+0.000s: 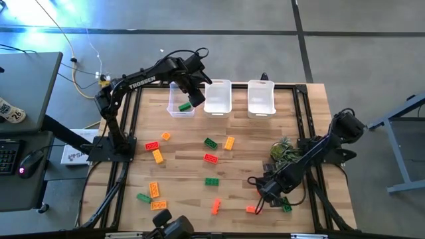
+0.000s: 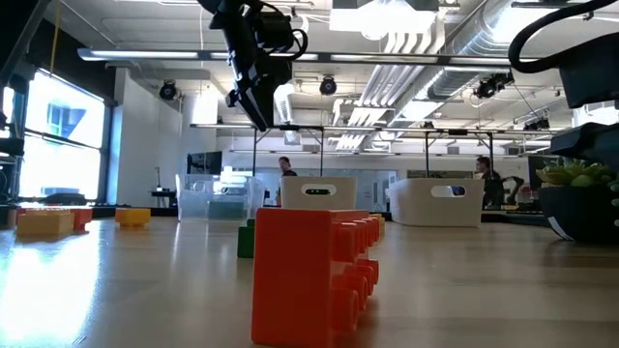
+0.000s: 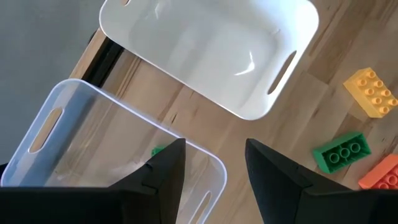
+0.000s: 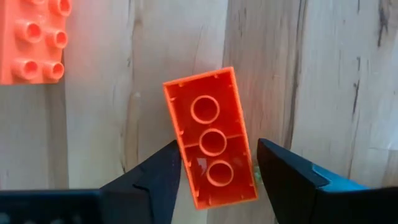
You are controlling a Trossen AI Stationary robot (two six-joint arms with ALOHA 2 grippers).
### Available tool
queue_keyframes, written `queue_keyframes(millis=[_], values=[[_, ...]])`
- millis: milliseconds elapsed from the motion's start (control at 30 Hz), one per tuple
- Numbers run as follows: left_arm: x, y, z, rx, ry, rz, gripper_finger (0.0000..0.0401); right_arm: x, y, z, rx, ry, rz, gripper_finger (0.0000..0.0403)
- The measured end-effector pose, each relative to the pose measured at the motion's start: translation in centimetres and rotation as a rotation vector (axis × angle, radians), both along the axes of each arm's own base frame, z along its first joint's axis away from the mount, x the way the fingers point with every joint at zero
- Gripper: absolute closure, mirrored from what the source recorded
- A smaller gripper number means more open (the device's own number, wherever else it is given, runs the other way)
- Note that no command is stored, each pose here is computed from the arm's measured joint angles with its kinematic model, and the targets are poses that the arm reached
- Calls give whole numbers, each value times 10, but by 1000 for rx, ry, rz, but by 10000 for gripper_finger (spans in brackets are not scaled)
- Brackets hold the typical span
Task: Sort & place blocks by color
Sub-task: Put the orange game piece into the right white bin
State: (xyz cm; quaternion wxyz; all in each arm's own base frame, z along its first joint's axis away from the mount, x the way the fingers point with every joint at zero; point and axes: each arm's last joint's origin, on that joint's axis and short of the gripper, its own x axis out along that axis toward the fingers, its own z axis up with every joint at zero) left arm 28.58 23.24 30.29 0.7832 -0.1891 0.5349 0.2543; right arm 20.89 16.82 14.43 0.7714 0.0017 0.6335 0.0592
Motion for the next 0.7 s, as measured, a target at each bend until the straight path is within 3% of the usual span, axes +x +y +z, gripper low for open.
queue_keyframes(millis=[233,500,700], values=[[0,0,0,0,0,0,248,4,-4,1,32,14,-90,298],[0,0,0,6,4,-19,248,16,-17,6,88,47,-352,298],[0,0,0,22,15,-71,248,43,-27,27,108,-63,-528,295]])
